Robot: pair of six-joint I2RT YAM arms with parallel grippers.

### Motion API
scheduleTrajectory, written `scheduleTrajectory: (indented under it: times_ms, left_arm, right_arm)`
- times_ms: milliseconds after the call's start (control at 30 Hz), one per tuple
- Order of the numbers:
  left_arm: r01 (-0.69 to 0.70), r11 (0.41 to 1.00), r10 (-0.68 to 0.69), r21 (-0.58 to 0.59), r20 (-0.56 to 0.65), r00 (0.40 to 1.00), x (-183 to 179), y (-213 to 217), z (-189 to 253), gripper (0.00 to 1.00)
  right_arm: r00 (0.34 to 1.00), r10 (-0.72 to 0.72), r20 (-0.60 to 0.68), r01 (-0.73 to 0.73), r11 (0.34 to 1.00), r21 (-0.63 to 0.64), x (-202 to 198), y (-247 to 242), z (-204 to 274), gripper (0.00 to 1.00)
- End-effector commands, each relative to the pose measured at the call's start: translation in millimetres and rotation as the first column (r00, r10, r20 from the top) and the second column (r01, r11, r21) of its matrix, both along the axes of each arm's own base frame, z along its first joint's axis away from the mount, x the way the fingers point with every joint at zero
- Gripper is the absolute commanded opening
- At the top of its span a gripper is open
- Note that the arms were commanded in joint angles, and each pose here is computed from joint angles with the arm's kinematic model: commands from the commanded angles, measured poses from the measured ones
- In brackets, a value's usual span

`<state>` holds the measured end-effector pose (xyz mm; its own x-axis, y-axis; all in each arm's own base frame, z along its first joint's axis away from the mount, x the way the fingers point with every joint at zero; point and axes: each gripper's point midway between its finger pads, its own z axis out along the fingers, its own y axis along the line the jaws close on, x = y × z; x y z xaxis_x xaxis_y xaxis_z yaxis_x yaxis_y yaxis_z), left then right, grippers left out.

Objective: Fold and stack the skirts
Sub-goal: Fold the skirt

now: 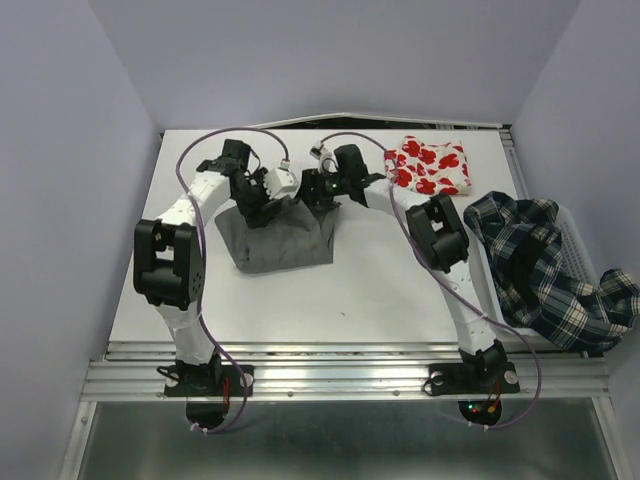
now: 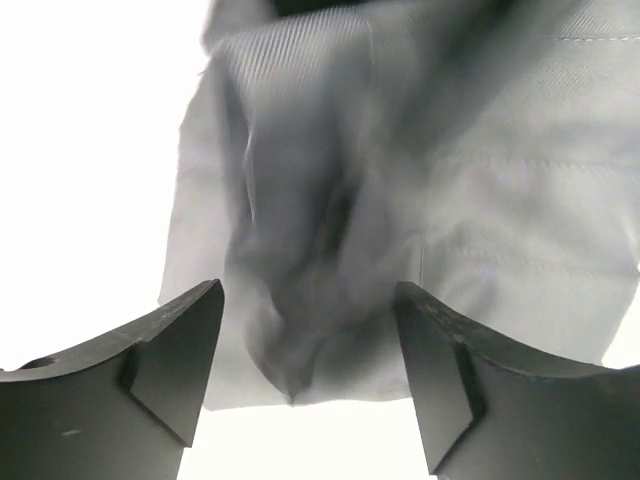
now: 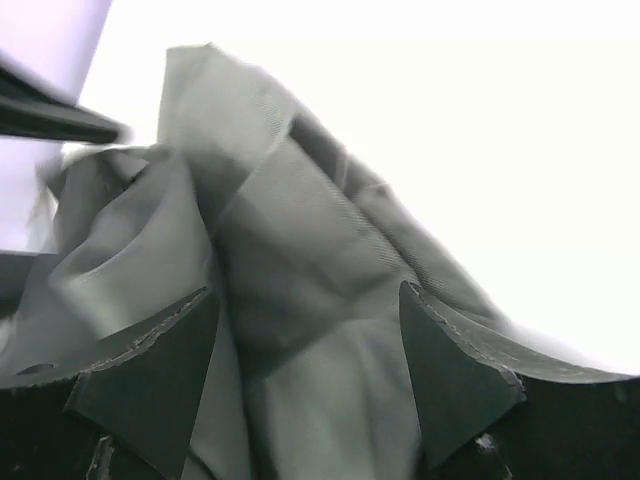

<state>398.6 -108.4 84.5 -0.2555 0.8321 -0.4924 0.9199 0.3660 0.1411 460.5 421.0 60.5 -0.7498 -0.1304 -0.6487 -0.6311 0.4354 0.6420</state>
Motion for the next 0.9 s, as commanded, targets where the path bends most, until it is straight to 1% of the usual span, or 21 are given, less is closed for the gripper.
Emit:
scheduleTrajectory:
  times_ms: [0,33,67,100,133,167,233,300,333,367,467,533,600,633,667,700,733,767,833,867]
  left_arm:
    - [-0.072,0.987,0.091,-0.142,0.129,0.987,23,-2,89,0.82]
    - [-0.078,0.984,0.101,-0.162,0.137,0.985,26,-1,104,0.82]
    - [-0.086,0.98,0.111,-0.177,0.132,0.985,26,0,110,0.87]
    - [-0.093,0.976,0.119,-0.197,0.126,0.985,26,0,115,0.87]
    - [-0.117,0.97,0.145,-0.215,0.118,0.982,27,4,120,0.9]
    - [-0.119,0.964,0.15,-0.238,0.115,0.982,26,3,127,0.99]
    - [-0.144,0.952,0.174,-0.271,0.088,0.981,23,4,132,0.99]
    - [-0.155,0.939,0.18,-0.308,0.053,0.982,19,0,131,0.99]
    - [-0.183,0.929,0.197,-0.321,0.009,0.98,18,-1,123,0.98]
    - [-0.196,0.923,0.202,-0.331,-0.019,0.979,16,-3,118,0.97]
    - [-0.23,0.901,0.199,-0.368,-0.121,0.973,7,-11,98,0.8]
    - [-0.257,0.884,0.214,-0.391,-0.151,0.965,5,-15,83,0.78]
    - [-0.317,0.861,0.264,-0.397,-0.185,0.947,5,-15,72,0.77]
    - [-0.329,0.851,0.292,-0.408,-0.153,0.944,15,-14,71,0.76]
    - [-0.361,0.843,0.318,-0.4,-0.172,0.933,14,-12,61,0.76]
    - [-0.386,0.83,0.354,-0.402,-0.155,0.922,23,-10,59,0.76]
    - [-0.406,0.825,0.366,-0.392,-0.177,0.914,21,-9,53,0.75]
    - [-0.408,0.821,0.373,-0.4,-0.165,0.913,26,-10,49,0.74]
    - [-0.429,0.81,0.393,-0.4,-0.172,0.903,33,-11,44,0.67]
    - [-0.442,0.805,0.405,-0.396,-0.179,0.897,41,-11,34,0.62]
  right_arm:
    - [0.967,-0.179,0.18,0.183,0.983,-0.006,63,-57,74,0.78]
    - [0.96,-0.194,0.201,0.198,0.98,-0.002,70,-68,83,0.79]
    - [0.957,-0.195,0.215,0.199,0.98,0.003,72,-73,90,0.79]
    - [0.955,-0.188,0.228,0.191,0.982,0.009,70,-73,98,0.79]
    - [0.948,-0.194,0.252,0.194,0.981,0.022,71,-81,114,0.8]
    - [0.945,-0.191,0.267,0.193,0.981,0.019,72,-87,116,0.8]
    - [0.94,-0.164,0.299,0.163,0.986,0.027,64,-88,131,0.8]
    - [0.942,-0.145,0.304,0.146,0.989,0.019,58,-90,134,0.8]
    - [0.948,-0.122,0.295,0.121,0.992,0.025,51,-89,138,0.8]
    - [0.95,-0.109,0.291,0.105,0.994,0.03,46,-88,140,0.79]
    - [0.965,-0.055,0.258,0.043,0.998,0.051,28,-86,143,0.78]
    - [0.974,-0.029,0.225,0.021,0.999,0.038,21,-86,136,0.78]
    - [0.981,0.0,0.192,-0.005,1.0,0.026,13,-82,129,0.78]
    - [0.983,0.017,0.181,-0.02,1.0,0.016,8,-77,124,0.78]
    - [0.984,0.04,0.172,-0.039,0.999,-0.01,1,-72,115,0.78]
    - [0.986,0.051,0.161,-0.047,0.998,-0.029,-2,-69,105,0.78]
    - [0.986,0.061,0.153,-0.055,0.998,-0.045,-5,-66,97,0.78]
    - [0.987,0.073,0.144,-0.064,0.996,-0.065,-9,-63,89,0.78]
    - [0.989,0.086,0.117,-0.076,0.994,-0.085,-14,-57,70,0.76]
    - [0.989,0.091,0.12,-0.08,0.993,-0.092,-15,-53,66,0.75]
